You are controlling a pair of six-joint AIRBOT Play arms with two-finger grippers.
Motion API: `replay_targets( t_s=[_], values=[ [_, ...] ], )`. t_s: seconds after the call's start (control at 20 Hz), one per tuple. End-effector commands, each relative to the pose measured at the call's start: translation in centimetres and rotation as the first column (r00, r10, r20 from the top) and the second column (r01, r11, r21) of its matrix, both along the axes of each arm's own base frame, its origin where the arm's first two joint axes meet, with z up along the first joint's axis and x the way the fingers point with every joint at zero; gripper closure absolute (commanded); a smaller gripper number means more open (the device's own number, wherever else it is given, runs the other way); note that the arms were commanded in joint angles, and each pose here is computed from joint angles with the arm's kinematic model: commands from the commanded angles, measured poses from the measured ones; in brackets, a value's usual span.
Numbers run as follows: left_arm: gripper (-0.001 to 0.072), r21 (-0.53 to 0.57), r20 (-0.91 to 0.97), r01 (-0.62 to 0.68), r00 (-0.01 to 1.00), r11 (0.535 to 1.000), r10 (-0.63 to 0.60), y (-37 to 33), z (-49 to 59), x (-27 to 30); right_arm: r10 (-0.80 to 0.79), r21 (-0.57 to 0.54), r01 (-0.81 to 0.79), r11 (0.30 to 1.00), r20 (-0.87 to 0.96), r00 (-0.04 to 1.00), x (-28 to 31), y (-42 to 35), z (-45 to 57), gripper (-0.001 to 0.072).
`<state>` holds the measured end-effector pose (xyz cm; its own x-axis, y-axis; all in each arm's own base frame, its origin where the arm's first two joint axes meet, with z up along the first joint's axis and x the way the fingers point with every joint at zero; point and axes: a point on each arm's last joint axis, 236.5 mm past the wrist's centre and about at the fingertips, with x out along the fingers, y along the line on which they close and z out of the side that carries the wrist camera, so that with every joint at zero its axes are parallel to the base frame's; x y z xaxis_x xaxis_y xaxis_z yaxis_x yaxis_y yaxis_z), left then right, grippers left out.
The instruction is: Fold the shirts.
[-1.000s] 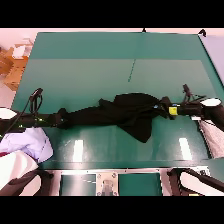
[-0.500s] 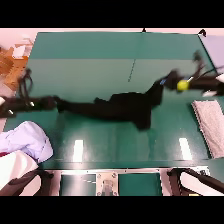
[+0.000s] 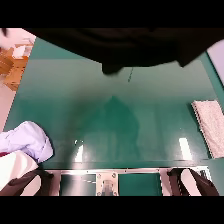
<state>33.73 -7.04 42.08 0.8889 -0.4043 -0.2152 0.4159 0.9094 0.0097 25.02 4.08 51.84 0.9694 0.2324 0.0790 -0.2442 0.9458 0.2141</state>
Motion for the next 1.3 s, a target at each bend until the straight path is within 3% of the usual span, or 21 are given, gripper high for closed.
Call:
replay_targets(
  t_s=[0.0,0.2,0.4,0.6,0.7,0.85,0.95,1.0,1.05,1.1,1.15,1.25],
  values=[
    [0.0685,0.041,0.069,-0.182,0.981,0.982,0.179,3.3,4.3,-2.8,-0.115,-0.059,0.121,0.991,0.101,0.988,-3.6,0.2,2.9,0.0696],
    [0.0685,-0.003,-0.231,-0.085,0.970,0.996,0.082,1.7,-4.4,-0.9,-0.048,0.056,0.050,0.997,-0.027,0.998,0.9,-1.9,-1.3,0.0696],
    [0.0685,-0.198,-0.522,0.001,0.846,0.980,-0.106,-1.2,-18.4,2.7,0.073,0.239,-0.001,0.971,-0.290,0.954,9.9,-5.4,-14.3,0.0696],
    [0.0685,-0.367,-0.660,-0.120,0.732,0.922,-0.167,-2.0,-32.5,5.7,0.146,0.375,0.089,0.923,-0.552,0.821,19.7,-6.1,-33.4,0.0696],
    [0.0685,-0.372,-0.739,-0.190,0.653,0.909,-0.166,-2.5,-39.2,6.3,0.211,0.408,0.124,0.905,-0.680,0.702,23.0,-4.8,-42.7,0.0696],
    [0.0685,-0.341,-0.828,-0.190,0.524,0.921,-0.199,-5.0,-46.6,5.9,0.293,0.436,0.161,0.886,-0.793,0.534,25.1,-2.7,-53.2,0.0695],
    [0.0685,-0.330,-0.852,-0.203,0.485,0.922,-0.199,-5.3,-48.7,6.2,0.323,0.446,0.160,0.880,-0.811,0.488,25.5,-2.1,-55.4,0.0694],
    [0.0682,-0.327,-0.851,-0.207,0.489,0.922,-0.192,-4.8,-48.7,6.6,0.334,0.453,0.148,0.879,-0.807,0.486,25.6,-2.2,-55.0,0.0610],
    [0.0456,-0.327,-0.843,-0.203,0.505,0.923,-0.187,-4.0,-47.8,7.3,0.354,0.466,0.127,0.875,-0.797,0.489,25.7,-2.6,-53.8,0.0468],
    [0.0106,-0.336,-0.835,-0.202,0.516,0.920,-0.191,-3.0,-46.5,7.9,0.382,0.484,0.094,0.870,-0.783,0.491,25.6,-3.3,-51.8,0.0448],
    [0.0051,-0.348,-0.831,-0.208,0.520,0.914,-0.198,-1.6,-44.7,8.6,0.414,0.503,0.061,0.862,-0.767,0.490,25.1,-4.1,-49.6,0.0449],
    [0.0051,-0.343,-0.828,-0.192,0.524,0.919,-0.200,2.2,-41.3,9.0,0.450,0.541,0.058,0.839,-0.750,0.484,23.1,-5.9,-46.0,0.0449]
  ],
)
